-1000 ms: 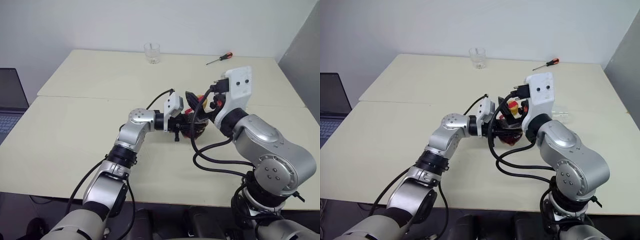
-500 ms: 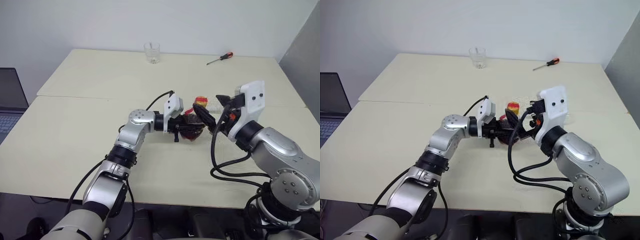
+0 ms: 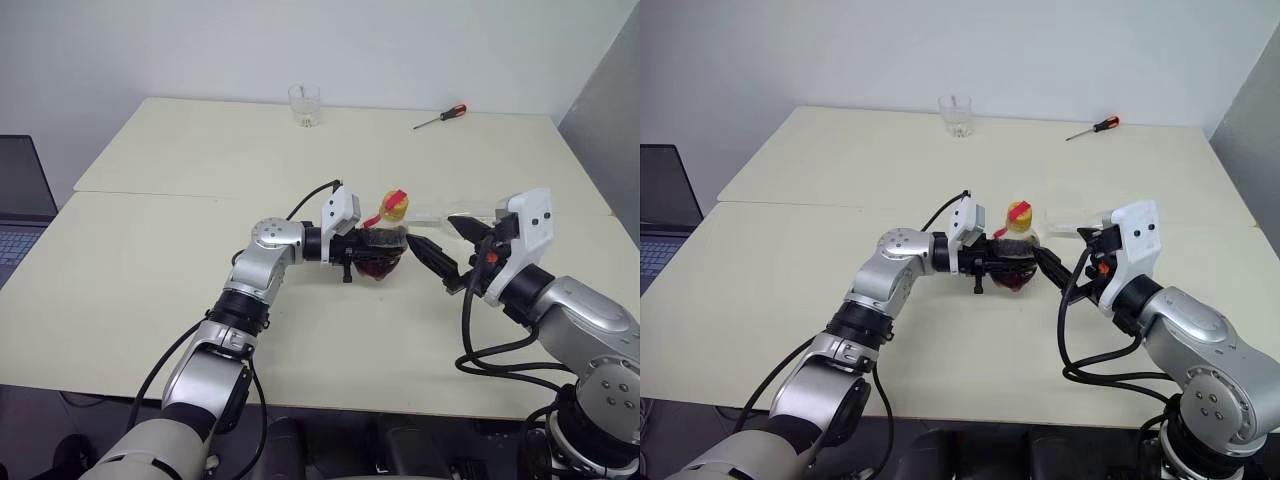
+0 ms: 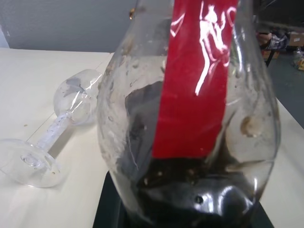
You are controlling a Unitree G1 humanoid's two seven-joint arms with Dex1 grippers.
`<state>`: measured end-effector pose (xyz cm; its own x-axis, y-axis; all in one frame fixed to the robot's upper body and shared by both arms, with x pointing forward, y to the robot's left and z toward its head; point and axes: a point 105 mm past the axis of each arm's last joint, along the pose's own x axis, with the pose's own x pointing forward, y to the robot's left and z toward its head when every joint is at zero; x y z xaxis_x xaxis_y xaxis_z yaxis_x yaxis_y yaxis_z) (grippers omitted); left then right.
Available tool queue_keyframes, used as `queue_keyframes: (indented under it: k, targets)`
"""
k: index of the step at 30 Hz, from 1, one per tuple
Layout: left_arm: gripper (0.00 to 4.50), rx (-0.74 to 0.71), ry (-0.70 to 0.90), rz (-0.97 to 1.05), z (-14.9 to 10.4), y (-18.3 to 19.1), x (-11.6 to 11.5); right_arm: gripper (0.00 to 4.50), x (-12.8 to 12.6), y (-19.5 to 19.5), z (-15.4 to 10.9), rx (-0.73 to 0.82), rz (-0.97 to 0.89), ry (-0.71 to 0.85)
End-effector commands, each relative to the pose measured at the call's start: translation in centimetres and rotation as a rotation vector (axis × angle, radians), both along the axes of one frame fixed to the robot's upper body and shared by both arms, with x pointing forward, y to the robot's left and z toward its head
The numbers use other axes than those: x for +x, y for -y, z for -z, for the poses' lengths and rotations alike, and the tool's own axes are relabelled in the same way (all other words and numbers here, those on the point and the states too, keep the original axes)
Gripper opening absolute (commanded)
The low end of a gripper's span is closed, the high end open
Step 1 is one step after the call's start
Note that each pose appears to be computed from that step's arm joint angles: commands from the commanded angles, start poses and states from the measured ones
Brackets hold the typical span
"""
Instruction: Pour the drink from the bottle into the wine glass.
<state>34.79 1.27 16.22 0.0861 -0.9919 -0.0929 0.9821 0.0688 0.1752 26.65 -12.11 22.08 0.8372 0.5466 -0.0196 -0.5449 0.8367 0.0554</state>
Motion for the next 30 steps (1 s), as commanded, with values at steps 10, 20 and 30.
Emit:
queue_keyframes:
  k: [10,20,30]
  targets:
    - [0.77,-0.042,0.069,0.017,-1.9,0.4,-0.3,4.5,-0.4,-3.6,-4.1,0.062,-0.056,0.151]
    - [0.77,-0.036,0.076,0.022,-1.8,0.4,-0.5,4.5,1.4,-4.8,-4.6,0.086,-0.029,0.158]
    - [0.77,-0.041,0.084,0.01,-2.0,0.3,-0.4,4.5,3.1,-4.6,-4.1,0.062,0.027,0.159]
